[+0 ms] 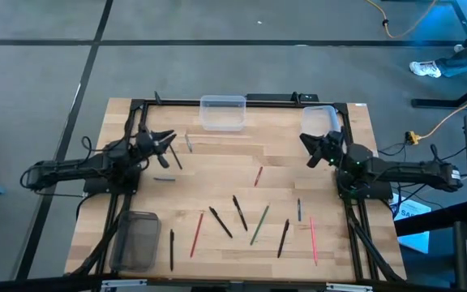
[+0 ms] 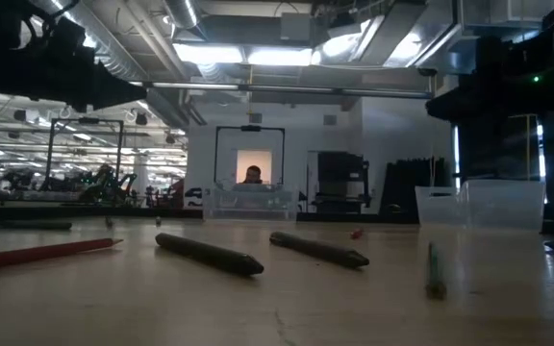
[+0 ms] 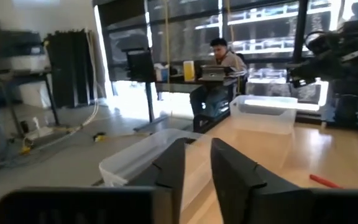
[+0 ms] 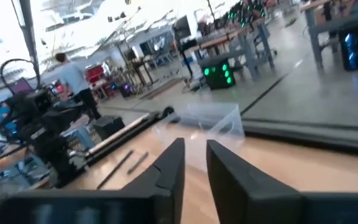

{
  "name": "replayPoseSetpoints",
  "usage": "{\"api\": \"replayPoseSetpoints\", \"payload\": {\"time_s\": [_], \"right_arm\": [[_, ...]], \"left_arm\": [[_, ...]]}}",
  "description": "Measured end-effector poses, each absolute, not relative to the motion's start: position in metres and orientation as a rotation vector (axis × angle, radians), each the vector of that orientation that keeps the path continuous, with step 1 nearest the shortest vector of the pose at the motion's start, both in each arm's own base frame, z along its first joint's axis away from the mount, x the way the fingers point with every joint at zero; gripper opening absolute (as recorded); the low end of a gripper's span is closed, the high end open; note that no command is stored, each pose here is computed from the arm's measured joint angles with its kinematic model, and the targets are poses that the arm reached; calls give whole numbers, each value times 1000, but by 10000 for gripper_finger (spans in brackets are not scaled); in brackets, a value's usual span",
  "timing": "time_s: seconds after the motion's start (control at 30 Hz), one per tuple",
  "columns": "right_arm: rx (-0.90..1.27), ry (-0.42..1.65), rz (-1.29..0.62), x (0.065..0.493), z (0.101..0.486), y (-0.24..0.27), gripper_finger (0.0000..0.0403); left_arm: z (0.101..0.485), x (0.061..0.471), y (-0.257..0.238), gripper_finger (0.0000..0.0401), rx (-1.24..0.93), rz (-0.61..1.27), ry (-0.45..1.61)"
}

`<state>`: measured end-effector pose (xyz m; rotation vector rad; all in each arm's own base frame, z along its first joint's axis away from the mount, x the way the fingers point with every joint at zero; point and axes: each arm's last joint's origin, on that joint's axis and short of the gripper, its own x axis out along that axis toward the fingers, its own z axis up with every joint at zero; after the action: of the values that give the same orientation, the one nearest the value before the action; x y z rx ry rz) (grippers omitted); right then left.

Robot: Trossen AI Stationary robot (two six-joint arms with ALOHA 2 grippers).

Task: Sort crayons/erasers/pens/pencils in bins
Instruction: Put the red crayon into the right transparent bin

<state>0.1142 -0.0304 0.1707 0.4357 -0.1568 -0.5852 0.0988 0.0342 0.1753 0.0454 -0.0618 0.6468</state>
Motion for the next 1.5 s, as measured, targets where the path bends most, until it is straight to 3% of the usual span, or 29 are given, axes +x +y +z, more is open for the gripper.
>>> {"api": "replayPoseSetpoints", "payload": {"time_s": [0.2, 0.53, 0.77, 1.13, 1.5], "right_arm": [[486, -67, -586, 121, 160, -31, 102], [416, -74, -589, 128, 161, -32, 103], [298, -114, -547, 130, 169, -32, 104], [251, -79, -720, 127, 164, -36, 104], [254, 21, -791, 124, 154, -44, 129]], "left_arm": [[175, 103, 39, 120, 19, 654, -59], [174, 110, 43, 120, -42, 657, -74], [176, 111, 43, 120, 37, 668, -62], [181, 111, 43, 120, -28, 664, -118], [186, 140, 43, 120, -79, 620, 47]]}}
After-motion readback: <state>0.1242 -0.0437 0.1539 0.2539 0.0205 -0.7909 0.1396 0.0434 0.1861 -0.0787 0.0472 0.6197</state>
